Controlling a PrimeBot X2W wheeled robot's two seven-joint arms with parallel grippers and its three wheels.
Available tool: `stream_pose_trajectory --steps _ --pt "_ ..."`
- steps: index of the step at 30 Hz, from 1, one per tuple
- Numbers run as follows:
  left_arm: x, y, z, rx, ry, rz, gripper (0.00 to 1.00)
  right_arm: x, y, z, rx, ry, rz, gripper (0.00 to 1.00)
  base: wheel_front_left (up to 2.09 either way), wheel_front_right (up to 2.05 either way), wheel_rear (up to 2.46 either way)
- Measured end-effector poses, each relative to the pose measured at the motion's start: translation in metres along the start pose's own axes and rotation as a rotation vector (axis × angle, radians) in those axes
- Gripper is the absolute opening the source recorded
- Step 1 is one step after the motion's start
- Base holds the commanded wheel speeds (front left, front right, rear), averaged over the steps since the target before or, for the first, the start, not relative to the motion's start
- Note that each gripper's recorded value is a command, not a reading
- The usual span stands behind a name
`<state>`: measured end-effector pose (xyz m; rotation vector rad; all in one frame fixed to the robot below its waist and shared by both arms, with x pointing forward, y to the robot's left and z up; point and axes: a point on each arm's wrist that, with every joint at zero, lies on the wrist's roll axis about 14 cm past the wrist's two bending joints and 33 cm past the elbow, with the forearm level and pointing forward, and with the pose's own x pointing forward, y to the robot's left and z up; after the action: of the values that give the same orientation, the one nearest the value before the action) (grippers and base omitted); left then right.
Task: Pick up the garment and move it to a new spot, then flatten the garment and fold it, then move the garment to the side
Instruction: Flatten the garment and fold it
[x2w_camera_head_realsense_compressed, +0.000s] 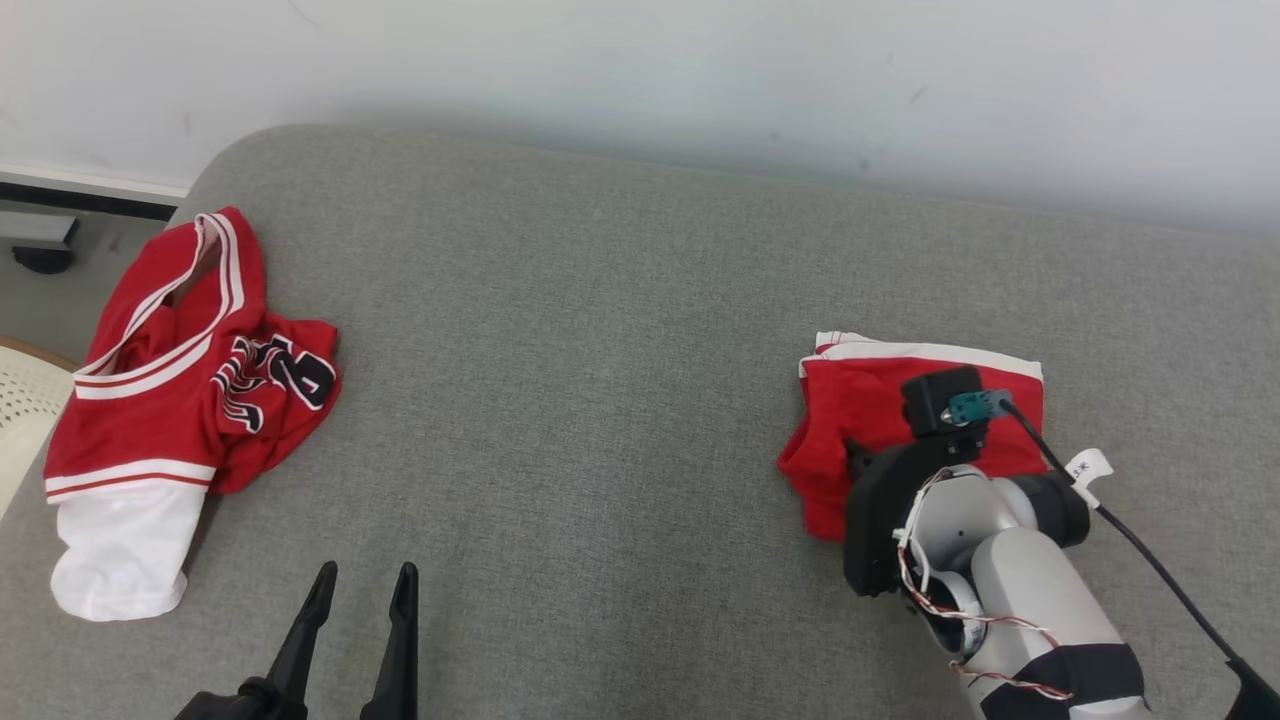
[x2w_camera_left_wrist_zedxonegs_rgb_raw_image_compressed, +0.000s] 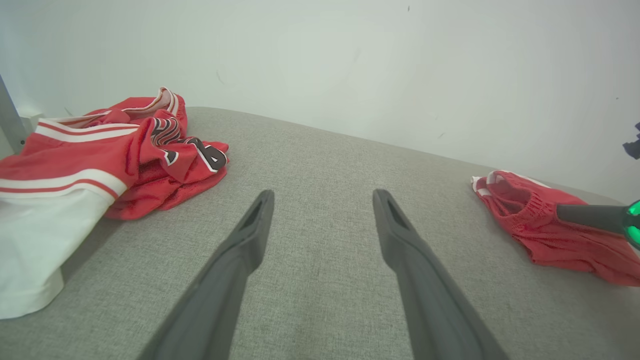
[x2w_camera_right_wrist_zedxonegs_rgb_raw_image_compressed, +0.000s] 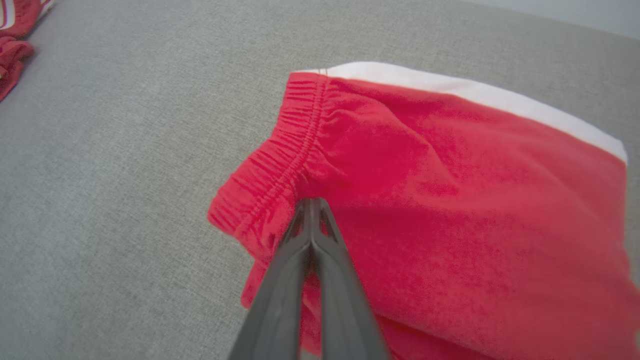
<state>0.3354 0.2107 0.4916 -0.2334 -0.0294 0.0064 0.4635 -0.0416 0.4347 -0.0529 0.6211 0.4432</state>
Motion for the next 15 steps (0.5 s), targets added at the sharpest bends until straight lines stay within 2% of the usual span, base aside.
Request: stream_pose_trajectory --steps 11,12,13,15 --pt "-0.008 0.004 0.004 -0.001 -0.011 0.01 1.0 -0.001 0.047 -0.003 -0.041 0.008 0.128 0.0 0.0 0.0 0.0" --pt "-0.009 0.005 0.005 -0.001 -0.014 0.011 1.0 -0.002 0.048 -0.002 -0.041 0.002 0.129 0.37 0.0 0.0 0.0" --pt "-0.01 0.006 0.006 -0.002 -0.018 0.011 1.0 -0.004 0.047 0.001 -0.041 -0.008 0.125 1.0 0.0 0.0 0.0" --pt "-0.011 0.006 0.009 -0.001 -0.026 0.01 1.0 -0.008 0.041 0.006 -0.032 -0.031 0.106 1.0 0.0 0.0 0.0"
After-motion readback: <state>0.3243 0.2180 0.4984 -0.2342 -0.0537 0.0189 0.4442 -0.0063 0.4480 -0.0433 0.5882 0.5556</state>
